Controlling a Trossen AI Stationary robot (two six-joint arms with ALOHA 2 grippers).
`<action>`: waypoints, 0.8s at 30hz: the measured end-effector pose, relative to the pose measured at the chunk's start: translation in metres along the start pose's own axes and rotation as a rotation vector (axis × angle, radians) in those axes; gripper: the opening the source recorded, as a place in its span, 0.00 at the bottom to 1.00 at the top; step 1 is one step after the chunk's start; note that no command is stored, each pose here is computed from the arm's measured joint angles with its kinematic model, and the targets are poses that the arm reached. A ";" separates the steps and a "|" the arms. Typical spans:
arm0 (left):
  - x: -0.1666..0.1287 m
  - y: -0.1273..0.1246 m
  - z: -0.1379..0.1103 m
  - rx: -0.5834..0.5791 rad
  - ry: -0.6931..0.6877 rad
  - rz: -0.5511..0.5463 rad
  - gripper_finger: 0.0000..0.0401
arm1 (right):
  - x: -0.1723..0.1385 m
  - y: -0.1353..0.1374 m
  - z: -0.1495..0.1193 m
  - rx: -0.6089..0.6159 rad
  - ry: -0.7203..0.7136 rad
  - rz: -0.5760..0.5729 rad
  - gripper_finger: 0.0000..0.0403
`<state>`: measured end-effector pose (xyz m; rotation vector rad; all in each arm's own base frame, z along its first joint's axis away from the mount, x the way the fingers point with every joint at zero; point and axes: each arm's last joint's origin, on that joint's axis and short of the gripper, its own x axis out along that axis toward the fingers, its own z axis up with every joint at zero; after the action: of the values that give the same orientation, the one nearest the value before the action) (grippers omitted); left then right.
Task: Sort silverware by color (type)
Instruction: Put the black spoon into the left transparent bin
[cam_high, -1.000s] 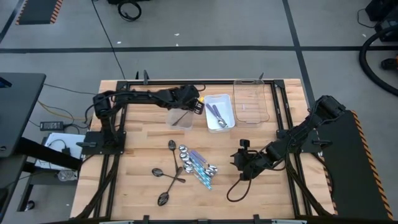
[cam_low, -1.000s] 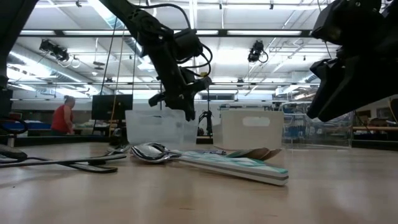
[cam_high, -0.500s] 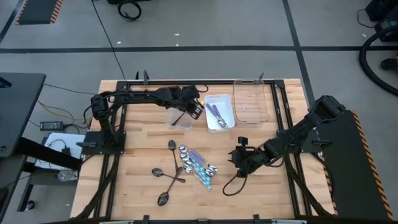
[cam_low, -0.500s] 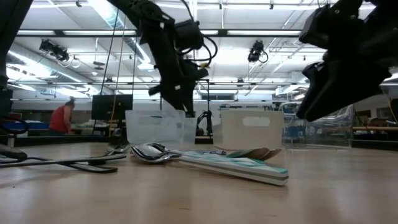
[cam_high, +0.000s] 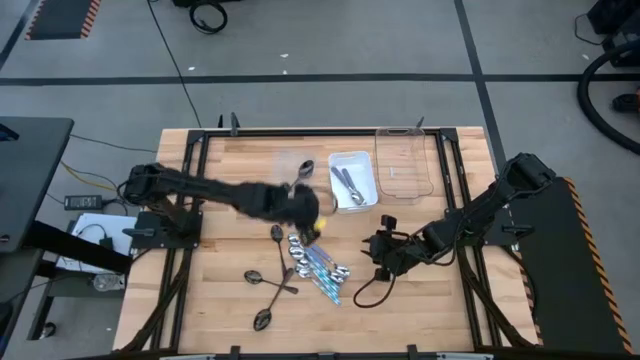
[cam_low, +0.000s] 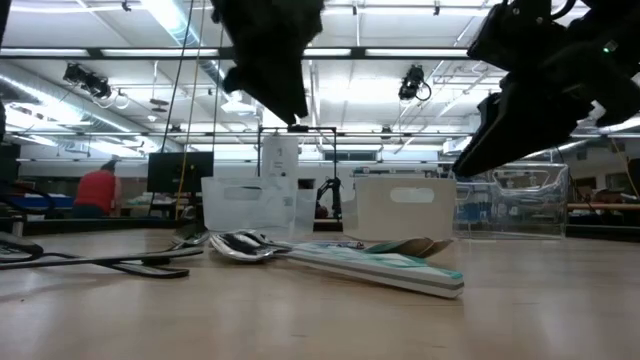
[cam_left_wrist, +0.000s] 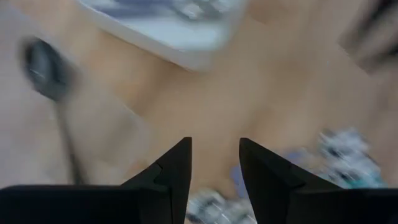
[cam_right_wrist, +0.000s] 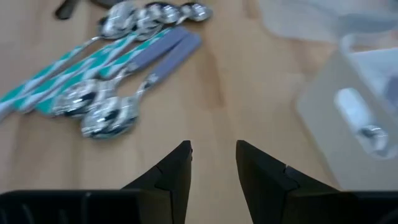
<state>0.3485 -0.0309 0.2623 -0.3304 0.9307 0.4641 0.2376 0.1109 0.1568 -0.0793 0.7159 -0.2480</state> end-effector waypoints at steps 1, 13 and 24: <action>-0.003 -0.008 -0.005 0.006 0.004 -0.017 0.35 | 0.000 0.000 0.000 -0.008 -0.009 -0.016 0.34; -0.016 -0.060 -0.053 -0.079 0.083 -0.094 0.35 | 0.000 -0.002 0.002 -0.090 -0.031 -0.061 0.34; -0.002 -0.096 -0.105 -0.325 0.263 -0.052 0.35 | 0.008 -0.011 0.010 -0.167 -0.048 -0.065 0.34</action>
<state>0.3247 -0.1624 0.2121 -0.7227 1.0990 0.5326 0.2478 0.0977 0.1610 -0.2674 0.6864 -0.2476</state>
